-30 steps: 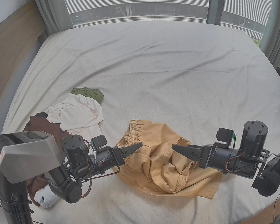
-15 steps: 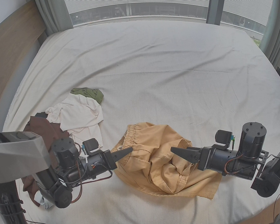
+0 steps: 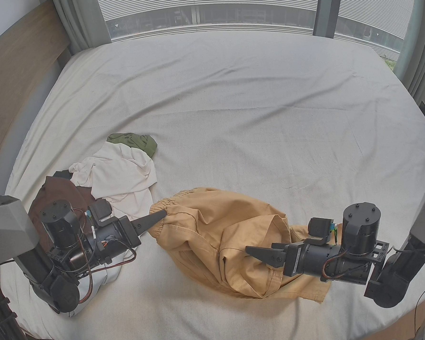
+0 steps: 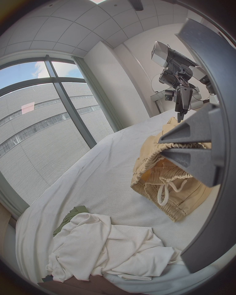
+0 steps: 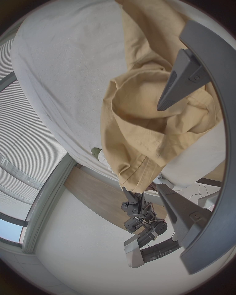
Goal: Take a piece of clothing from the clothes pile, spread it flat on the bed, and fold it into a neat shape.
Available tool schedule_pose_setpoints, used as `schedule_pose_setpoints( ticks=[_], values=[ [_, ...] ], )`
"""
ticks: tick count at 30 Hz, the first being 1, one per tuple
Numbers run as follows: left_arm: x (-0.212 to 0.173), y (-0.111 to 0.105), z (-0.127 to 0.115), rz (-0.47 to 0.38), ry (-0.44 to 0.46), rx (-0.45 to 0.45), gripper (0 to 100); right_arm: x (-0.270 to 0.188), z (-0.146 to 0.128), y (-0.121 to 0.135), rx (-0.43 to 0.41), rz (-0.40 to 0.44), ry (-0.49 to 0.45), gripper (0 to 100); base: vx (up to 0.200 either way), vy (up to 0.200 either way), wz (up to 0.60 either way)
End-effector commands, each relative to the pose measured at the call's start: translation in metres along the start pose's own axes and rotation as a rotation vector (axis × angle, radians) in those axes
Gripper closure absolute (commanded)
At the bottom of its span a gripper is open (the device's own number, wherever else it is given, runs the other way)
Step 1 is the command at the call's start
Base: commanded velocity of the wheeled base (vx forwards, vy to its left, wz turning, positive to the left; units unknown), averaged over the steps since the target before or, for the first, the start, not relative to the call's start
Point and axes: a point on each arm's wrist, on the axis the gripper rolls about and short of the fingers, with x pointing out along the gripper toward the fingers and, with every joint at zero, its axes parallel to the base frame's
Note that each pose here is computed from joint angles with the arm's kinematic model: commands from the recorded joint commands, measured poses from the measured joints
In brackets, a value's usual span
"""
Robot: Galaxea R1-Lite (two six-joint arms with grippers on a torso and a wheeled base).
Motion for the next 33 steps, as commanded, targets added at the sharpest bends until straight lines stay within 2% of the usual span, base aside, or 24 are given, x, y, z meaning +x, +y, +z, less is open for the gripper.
schedule_pose_setpoints(
  ticks=[1, 8, 19, 20, 30, 33],
  values=[
    [0.006, 0.002, -0.012, -0.002, 0.043, -0.004, 100, 0.016, -0.014, -0.004, -0.002, 0.002, 0.043, 0, 0.000, 0.000, 0.00],
    [0.011, 0.006, -0.024, 0.001, 0.082, 0.020, 100, 0.029, -0.019, -0.003, -0.008, 0.021, 0.044, 0, 0.000, 0.000, 0.00],
    [0.013, 0.007, -0.022, -0.001, 0.077, 0.021, 100, 0.047, -0.021, -0.008, -0.026, 0.050, -0.002, 0, 0.000, 0.000, 0.00],
    [0.013, 0.008, -0.022, 0.002, 0.075, 0.021, 100, 0.048, -0.021, -0.008, -0.028, 0.053, -0.007, 100, 0.000, 0.000, 0.00],
    [0.018, 0.015, -0.024, 0.010, 0.076, 0.017, 100, 0.046, -0.019, -0.007, -0.037, 0.068, -0.035, 100, 0.000, 0.000, 0.00],
    [0.019, 0.015, -0.019, 0.007, 0.061, 0.018, 100, 0.032, -0.009, 0.002, -0.042, 0.084, -0.063, 100, 0.000, 0.000, 0.00]
  ],
)
